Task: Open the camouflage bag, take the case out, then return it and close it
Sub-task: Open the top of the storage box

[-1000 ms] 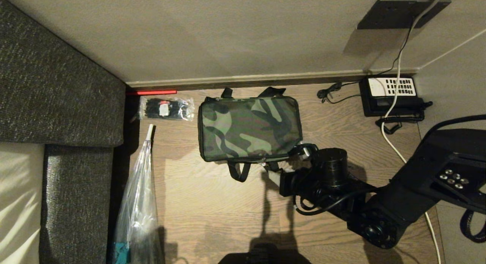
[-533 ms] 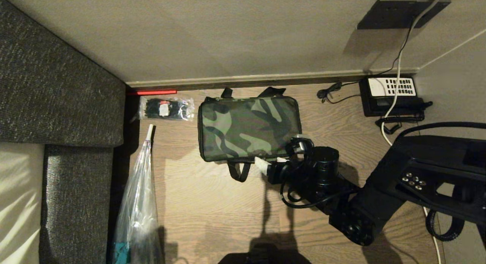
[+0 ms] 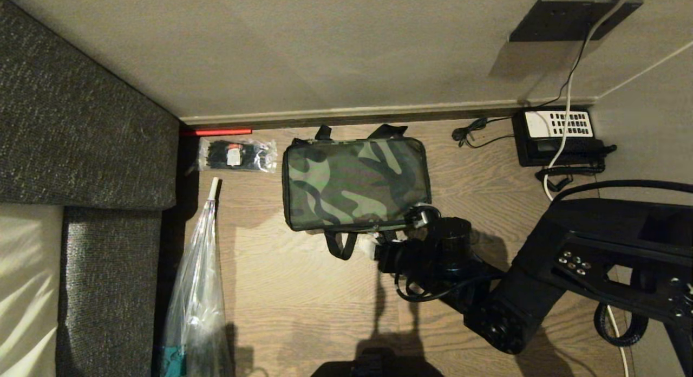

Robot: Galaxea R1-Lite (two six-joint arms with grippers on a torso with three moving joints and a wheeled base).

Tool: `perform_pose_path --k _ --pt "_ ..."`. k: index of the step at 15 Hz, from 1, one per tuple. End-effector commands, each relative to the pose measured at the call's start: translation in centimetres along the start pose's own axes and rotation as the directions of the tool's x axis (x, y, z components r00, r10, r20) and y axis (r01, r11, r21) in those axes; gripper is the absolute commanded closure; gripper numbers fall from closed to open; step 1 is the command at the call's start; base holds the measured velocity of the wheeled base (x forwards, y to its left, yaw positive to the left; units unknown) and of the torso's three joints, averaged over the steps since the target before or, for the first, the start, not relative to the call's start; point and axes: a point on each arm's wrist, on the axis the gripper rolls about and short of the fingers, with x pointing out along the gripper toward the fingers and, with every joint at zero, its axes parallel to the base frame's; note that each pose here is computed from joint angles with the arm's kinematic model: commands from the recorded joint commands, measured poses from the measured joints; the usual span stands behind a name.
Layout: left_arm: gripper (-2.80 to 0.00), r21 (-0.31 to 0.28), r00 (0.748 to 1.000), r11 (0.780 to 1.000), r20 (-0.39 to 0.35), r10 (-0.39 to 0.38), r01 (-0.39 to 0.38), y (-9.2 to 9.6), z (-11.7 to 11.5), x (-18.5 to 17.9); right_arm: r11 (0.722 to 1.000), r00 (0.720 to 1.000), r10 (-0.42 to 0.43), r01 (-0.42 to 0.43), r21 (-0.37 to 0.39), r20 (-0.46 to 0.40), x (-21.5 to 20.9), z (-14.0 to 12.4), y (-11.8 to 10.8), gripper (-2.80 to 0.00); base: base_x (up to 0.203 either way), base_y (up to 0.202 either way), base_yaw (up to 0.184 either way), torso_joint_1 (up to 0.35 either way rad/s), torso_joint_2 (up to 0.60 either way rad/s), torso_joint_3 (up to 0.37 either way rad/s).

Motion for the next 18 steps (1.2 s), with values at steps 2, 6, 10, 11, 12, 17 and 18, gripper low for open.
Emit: perform_pose_path --k 2,6,10,11,12,17,18 --pt "0.0 0.0 1.0 1.0 0.002 0.001 -0.001 0.0 0.0 0.0 0.999 0.999 0.014 -0.015 0.035 0.035 1.0 -0.1 0.0 -2.8 0.0 0.0 0.0 0.0 0.0 0.0" --pt "0.0 0.0 1.0 1.0 0.001 0.001 -0.001 0.0 0.0 0.0 0.999 1.0 0.007 -0.008 0.036 0.027 2.0 -1.2 -0.5 -2.8 0.0 0.0 0.0 0.0 0.0 0.0" --pt "0.0 0.0 1.0 1.0 0.002 0.001 -0.001 0.0 0.0 0.0 0.998 0.993 0.026 -0.031 0.05 0.111 3.0 -0.8 -0.3 -2.8 0.0 0.0 0.0 0.0 0.0 0.0" --pt "0.0 0.0 1.0 1.0 0.002 0.001 -0.001 0.0 0.0 0.0 0.998 0.992 0.031 -0.037 0.049 0.12 3.0 -0.6 -0.3 -2.8 0.0 0.0 0.0 0.0 0.0 0.0" --pt "0.0 0.0 1.0 1.0 0.002 0.0 0.0 0.0 0.0 0.0 0.998 0.991 0.035 -0.041 0.047 0.127 3.2 -0.5 -0.2 -2.8 0.0 0.0 0.0 0.0 0.0 0.0" --pt "0.0 0.0 1.0 1.0 0.002 0.001 -0.001 0.0 0.0 0.0 0.998 0.989 0.035 -0.043 0.053 0.141 3.5 -0.6 -0.3 -2.8 0.0 0.0 0.0 0.0 0.0 0.0" --pt "0.0 0.0 1.0 1.0 0.002 0.001 -0.001 0.0 0.0 0.0 0.997 0.988 0.038 -0.047 0.058 0.148 3.5 -0.6 -0.3 -2.8 0.0 0.0 0.0 0.0 0.0 0.0"
